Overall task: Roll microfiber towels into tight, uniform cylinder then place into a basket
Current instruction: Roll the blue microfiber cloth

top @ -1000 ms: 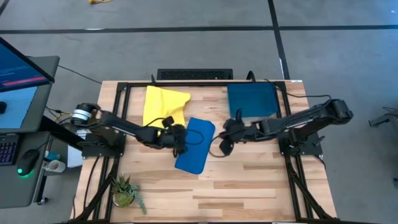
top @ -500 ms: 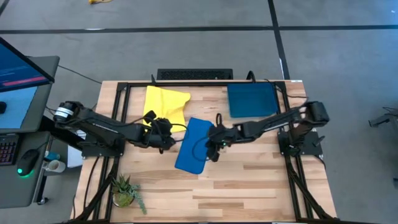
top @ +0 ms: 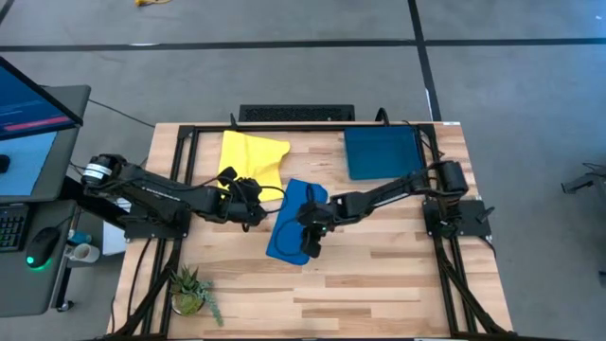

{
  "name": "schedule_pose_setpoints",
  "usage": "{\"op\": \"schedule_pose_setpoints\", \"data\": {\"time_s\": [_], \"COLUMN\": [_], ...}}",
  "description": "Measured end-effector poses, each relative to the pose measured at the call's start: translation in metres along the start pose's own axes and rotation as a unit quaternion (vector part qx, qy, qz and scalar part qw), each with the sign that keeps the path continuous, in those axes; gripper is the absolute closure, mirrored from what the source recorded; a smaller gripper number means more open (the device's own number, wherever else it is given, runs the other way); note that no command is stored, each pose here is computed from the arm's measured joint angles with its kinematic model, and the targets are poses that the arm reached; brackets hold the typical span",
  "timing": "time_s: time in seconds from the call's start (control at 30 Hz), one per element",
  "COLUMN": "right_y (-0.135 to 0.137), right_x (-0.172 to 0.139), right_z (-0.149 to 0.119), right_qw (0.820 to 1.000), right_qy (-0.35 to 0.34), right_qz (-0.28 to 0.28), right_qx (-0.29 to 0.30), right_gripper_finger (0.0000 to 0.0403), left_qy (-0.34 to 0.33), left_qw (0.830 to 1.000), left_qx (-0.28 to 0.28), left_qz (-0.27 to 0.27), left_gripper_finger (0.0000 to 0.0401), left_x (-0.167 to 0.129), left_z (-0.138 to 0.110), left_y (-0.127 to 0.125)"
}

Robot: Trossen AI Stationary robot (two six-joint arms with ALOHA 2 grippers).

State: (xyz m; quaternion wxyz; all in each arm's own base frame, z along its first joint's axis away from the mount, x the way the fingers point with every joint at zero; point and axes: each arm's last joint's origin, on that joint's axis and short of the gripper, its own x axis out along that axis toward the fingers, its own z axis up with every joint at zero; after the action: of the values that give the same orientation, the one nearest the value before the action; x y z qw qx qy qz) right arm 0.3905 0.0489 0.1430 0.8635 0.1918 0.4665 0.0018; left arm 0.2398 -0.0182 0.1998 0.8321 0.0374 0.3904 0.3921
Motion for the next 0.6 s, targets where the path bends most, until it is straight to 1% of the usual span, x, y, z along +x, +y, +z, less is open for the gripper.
{"op": "schedule_pose_setpoints", "data": {"time_s": [0.1,0.6], "right_y": [-0.002,-0.009], "right_x": [0.005,0.001], "right_z": [-0.004,-0.018], "right_qw": [1.0,0.995], "right_qy": [0.02,0.097], "right_qz": [0.0,-0.036], "right_qx": [0.002,0.014], "right_gripper_finger": [0.0328,0.0328], "left_qy": [0.0,0.002], "left_qw": [1.0,1.0], "left_qx": [0.0,-0.001], "left_qz": [0.0,-0.005], "left_gripper_finger": [0.0266,0.0266], "left_x": [0.0,0.0], "left_z": [0.0,0.0], "left_y": [0.0,0.0]}}
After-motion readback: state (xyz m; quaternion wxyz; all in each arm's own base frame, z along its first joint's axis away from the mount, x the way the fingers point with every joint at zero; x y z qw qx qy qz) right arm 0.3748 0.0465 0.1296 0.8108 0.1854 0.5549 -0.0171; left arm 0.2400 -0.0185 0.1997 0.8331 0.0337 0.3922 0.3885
